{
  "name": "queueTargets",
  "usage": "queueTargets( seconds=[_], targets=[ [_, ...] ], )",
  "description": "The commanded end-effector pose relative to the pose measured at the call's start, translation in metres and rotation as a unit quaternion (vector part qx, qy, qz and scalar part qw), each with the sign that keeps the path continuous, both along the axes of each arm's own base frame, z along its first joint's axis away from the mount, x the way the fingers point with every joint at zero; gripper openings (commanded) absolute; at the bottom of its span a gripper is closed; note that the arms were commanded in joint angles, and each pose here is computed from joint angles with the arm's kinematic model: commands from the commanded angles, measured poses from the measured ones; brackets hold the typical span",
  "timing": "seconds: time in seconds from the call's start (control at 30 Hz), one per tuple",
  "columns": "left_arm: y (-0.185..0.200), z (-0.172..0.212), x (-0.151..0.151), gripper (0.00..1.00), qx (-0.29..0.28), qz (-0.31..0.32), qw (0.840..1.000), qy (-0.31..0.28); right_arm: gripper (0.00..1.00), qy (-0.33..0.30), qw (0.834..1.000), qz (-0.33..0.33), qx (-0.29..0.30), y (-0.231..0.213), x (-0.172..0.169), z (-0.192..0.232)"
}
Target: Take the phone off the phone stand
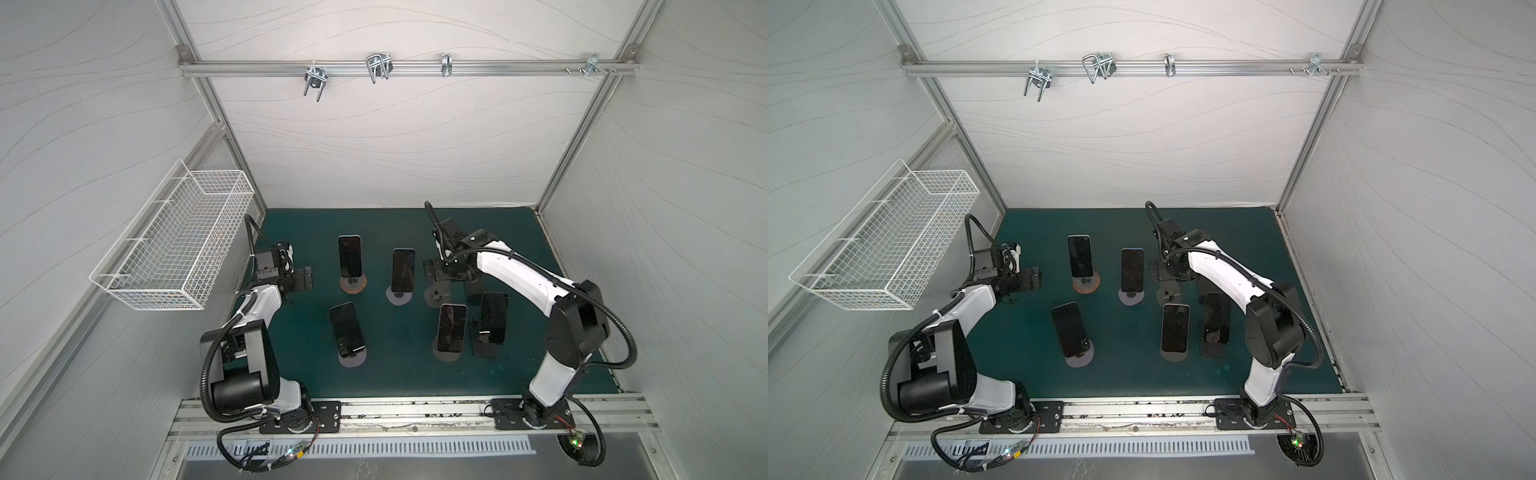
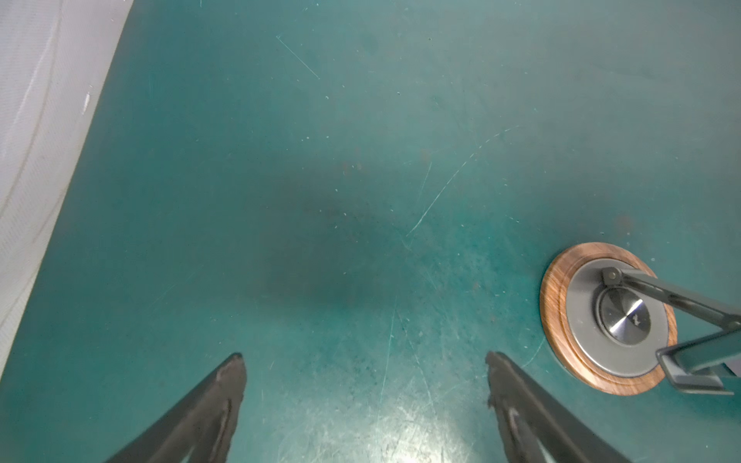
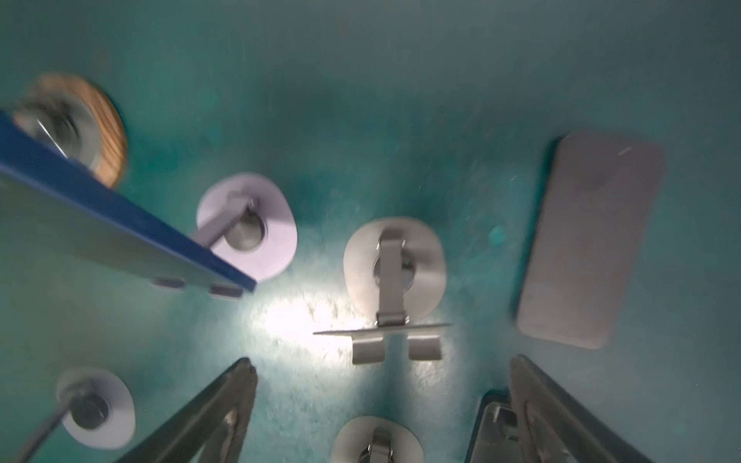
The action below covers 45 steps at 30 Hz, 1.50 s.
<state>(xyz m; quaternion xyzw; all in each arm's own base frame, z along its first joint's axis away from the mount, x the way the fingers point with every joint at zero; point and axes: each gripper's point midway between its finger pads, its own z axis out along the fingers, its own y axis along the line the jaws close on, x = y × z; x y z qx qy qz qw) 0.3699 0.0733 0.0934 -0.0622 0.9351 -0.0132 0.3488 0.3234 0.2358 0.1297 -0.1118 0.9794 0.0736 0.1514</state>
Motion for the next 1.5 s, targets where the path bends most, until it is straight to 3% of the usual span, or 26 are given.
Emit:
queueTargets(
  seconds=[0.0, 0.2, 0.5, 0.63, 0.93, 1.13, 1.47],
  targets=[
    [-0.002, 0.009, 0.004, 0.95, 0.006, -0.013, 1.000, -0.016, 0.99, 0.010, 1.000, 0.026, 0.008, 0.008, -0.007, -0.009],
    [-0.002, 0.010, 0.004, 0.95, 0.006, -0.014, 1.000, -0.018, 0.96, 0.010, 0.999, 0.048, -0.023, 0.011, -0.004, -0.035],
    [-0.003, 0.009, 0.003, 0.95, 0.006, -0.014, 1.000, -0.016, 0.72, -0.003, 0.998, 0.055, -0.031, 0.003, 0.004, -0.048],
    [-0.003, 0.010, 0.003, 0.95, 0.006, -0.014, 1.000, -0.019, 0.63, -0.006, 0.998, 0.058, -0.015, 0.006, -0.001, -0.041],
    [-0.003, 0.009, 0.003, 0.94, 0.006, -0.015, 1.000, -0.017, 0.56, -0.028, 0.998, 0.047, -0.014, 0.001, 0.010, -0.004],
    [-0.003, 0.010, 0.003, 0.95, 0.006, -0.015, 1.000, -0.019, 0.56, -0.048, 0.999, 0.022, -0.002, -0.016, 0.037, 0.021],
    [-0.004, 0.009, 0.003, 0.95, 0.004, -0.016, 1.000, -0.016, 0.55, -0.071, 0.995, -0.066, 0.011, -0.093, 0.124, 0.045]
  ],
)
